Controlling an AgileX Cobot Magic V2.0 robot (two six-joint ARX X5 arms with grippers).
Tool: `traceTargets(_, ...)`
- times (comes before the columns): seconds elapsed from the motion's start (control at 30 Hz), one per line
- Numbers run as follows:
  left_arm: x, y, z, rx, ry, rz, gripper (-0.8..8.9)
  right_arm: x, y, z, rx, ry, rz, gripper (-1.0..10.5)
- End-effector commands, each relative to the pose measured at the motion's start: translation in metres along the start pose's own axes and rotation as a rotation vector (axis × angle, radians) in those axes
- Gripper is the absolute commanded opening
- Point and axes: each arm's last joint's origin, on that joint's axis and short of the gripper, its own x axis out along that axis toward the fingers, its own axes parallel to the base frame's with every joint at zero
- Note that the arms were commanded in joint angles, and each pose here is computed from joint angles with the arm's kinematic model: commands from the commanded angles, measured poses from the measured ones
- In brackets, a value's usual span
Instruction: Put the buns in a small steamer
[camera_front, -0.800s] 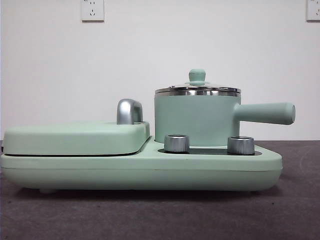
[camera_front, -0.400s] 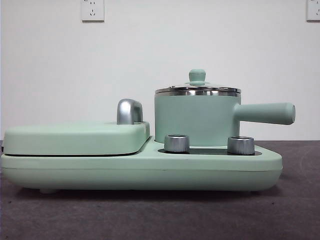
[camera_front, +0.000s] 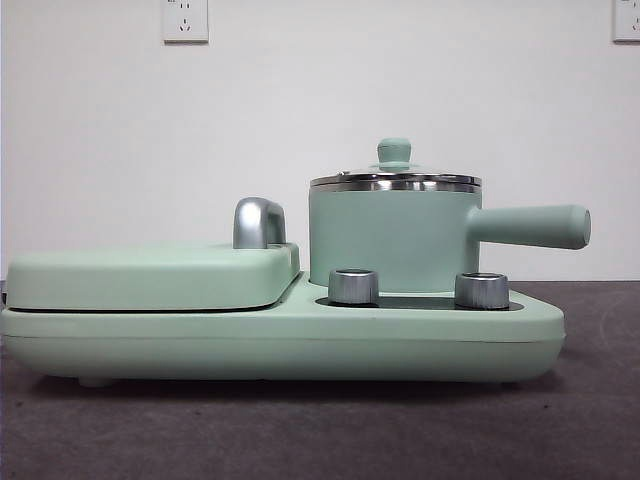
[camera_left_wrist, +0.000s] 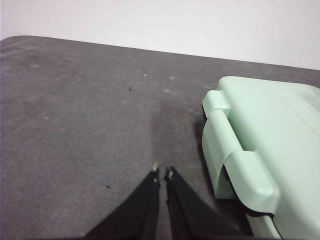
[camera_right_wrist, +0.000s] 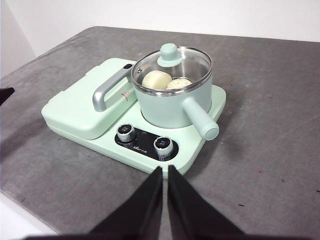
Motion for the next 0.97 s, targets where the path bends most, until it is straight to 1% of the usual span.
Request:
traceTargets(0.03, 0.002, 0.001, -0.007, -0.005, 0.024, 0.008, 0.28, -0.002, 0.0, 0.003, 0.007, -0.018, 0.008, 0.1)
traceTargets(0.17, 0.002, 0.001, -0.007, -0.005, 0.024, 0.008, 0.28, -0.002, 0.0, 0.003, 0.007, -0.019, 0.009, 0.1)
traceTargets(0.27, 0.002, 0.001, -0.007, -0.005, 0.024, 0.008, 0.27, -0.001, 0.001, 0.002, 0.018, -0.023, -0.021, 0.1)
traceTargets(0.37, 0.002, 0.001, -0.007, -0.005, 0.024, 0.008, 0.27, 0.009, 0.001, 0.001, 0.038, -0.057, -0.089, 0.1)
traceTargets(0.47, 0.002, 0.001, -0.007, -0.005, 0.024, 0.008, 0.27, 0.03, -0.004, -0.002, 0.054, -0.133, -0.195, 0.1)
traceTargets(0.57, 0.002, 0.001, -0.007, -0.005, 0.024, 0.008, 0.28, 0.057, -0.015, -0.008, 0.046, -0.227, -0.294, 0.1)
traceTargets(0.63, 0.002, 0.001, -0.007, -0.005, 0.024, 0.008, 0.27, 0.076, -0.024, -0.017, -0.003, -0.265, -0.356, 0.1)
traceTargets(0.73, 0.002, 0.001, -0.007, -0.005, 0.024, 0.008, 0.27, 0.1, -0.04, -0.035, -0.054, -0.279, -0.433, 0.1)
traceTargets(0.83, 0.002, 0.001, -0.007, -0.005, 0.024, 0.008, 0.28, 0.119, -0.052, -0.055, -0.073, -0.285, -0.468, 0.1)
traceTargets(0.97, 0.002, 0.001, -0.007, -0.005, 0.024, 0.008, 0.28, 0.134, -0.063, -0.077, -0.089, -0.278, -0.486, 0.1)
